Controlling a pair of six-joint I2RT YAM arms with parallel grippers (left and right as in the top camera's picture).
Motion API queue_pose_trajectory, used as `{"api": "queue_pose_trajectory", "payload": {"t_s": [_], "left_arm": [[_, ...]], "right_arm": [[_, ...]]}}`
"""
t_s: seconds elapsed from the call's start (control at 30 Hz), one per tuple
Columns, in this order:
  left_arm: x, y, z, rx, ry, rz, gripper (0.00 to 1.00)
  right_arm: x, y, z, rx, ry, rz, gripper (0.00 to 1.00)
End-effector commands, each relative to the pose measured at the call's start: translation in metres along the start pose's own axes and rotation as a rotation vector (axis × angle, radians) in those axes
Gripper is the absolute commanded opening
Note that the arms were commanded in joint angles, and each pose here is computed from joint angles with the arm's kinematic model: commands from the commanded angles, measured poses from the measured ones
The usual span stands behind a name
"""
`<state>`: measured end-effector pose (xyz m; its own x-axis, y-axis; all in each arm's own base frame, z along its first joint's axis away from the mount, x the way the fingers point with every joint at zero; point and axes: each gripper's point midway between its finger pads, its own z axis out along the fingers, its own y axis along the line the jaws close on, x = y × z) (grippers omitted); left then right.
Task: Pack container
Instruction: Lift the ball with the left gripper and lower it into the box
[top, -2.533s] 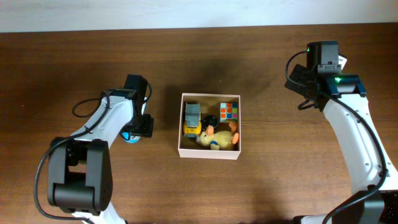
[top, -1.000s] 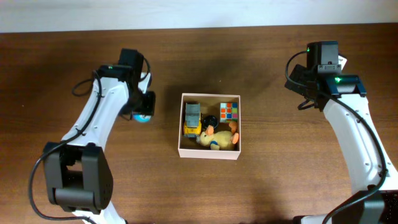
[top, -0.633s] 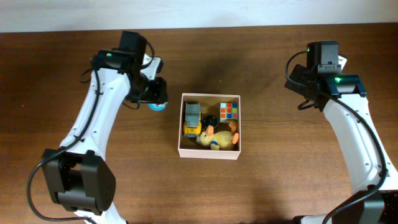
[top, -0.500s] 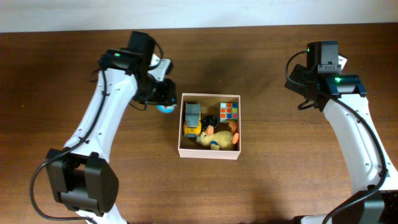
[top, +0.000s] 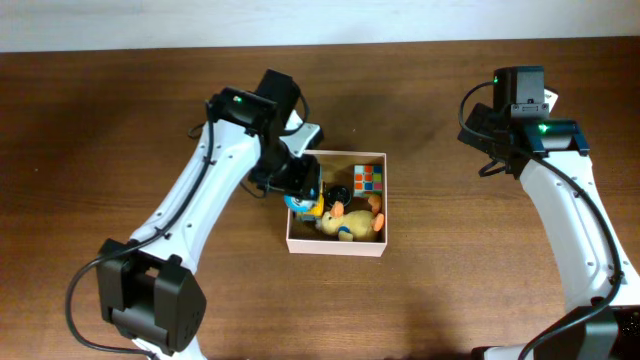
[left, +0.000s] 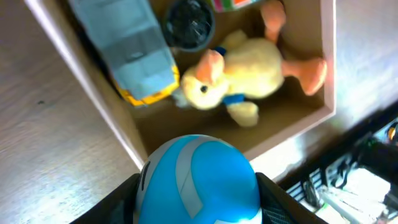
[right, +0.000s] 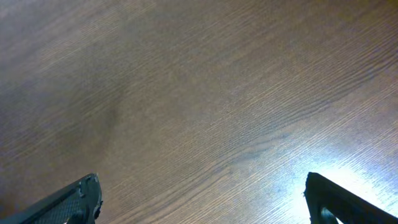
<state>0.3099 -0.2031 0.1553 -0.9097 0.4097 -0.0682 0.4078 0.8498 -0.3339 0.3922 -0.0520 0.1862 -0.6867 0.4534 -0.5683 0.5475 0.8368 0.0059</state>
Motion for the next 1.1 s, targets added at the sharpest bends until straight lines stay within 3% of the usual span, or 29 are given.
{"api": "queue_pose_trajectory", "payload": {"t_s": [0.0,1.07], "left_arm": [[-0.001,-0.014,0.001,0.020,0.006,0.088,0.55],[0.007,-0.008,0.006,-0.071,0.042,0.128,0.56]], "right_arm": [[-0.003,-0.001,0.000,0.002,-0.004,0.016,0.99],[-0.003,-0.001,0.000,0.002,-0.004,0.016,0.99]]}}
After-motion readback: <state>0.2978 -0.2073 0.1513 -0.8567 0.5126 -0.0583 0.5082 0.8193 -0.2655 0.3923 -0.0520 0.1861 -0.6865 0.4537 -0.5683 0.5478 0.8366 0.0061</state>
